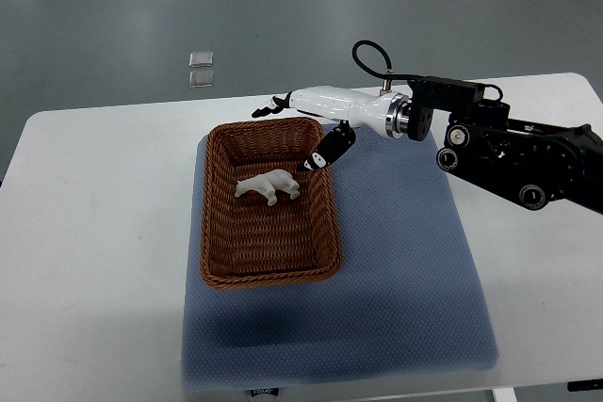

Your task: Place white bear in brown basket with right hand

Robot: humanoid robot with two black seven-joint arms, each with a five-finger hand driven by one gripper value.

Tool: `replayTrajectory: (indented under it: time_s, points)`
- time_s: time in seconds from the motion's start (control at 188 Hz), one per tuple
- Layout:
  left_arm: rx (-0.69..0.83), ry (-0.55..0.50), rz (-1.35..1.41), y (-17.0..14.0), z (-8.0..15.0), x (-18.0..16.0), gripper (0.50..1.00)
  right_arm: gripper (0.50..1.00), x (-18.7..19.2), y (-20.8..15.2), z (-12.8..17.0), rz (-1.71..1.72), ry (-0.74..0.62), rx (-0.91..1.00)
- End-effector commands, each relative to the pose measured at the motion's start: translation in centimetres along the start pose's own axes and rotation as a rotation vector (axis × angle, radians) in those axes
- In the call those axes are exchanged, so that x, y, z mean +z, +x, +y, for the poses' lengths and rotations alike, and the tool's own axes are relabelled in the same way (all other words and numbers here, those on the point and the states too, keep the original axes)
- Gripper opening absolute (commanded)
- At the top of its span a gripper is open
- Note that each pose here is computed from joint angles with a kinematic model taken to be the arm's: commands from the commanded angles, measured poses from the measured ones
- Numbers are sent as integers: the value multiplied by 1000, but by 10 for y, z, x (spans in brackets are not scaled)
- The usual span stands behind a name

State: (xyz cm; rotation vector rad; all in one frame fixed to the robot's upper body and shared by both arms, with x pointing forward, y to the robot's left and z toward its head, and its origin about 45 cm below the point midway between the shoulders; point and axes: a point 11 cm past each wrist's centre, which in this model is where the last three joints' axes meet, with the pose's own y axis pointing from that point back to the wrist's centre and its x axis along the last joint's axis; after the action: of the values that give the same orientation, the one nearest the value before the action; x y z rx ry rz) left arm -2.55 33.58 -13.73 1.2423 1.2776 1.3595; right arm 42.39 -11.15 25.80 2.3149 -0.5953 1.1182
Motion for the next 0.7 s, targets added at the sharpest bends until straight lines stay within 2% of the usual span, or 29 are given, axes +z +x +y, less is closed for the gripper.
replayTrajectory:
  time_s: [0.0, 0.229, 0.468, 0.697]
  points:
    - [0, 0, 1, 0, 0, 0, 1000, 885, 19, 7, 12, -59, -39, 64]
    - [0, 1, -2, 0, 0, 0, 1000, 887, 70, 25, 47, -405, -113, 324]
    - [0, 0, 1, 0, 0, 0, 1000, 893, 126, 18, 81, -818, -210, 591]
    - [0, 0, -1, 0, 0, 0, 1000, 893, 154, 3, 95, -1120, -242, 737]
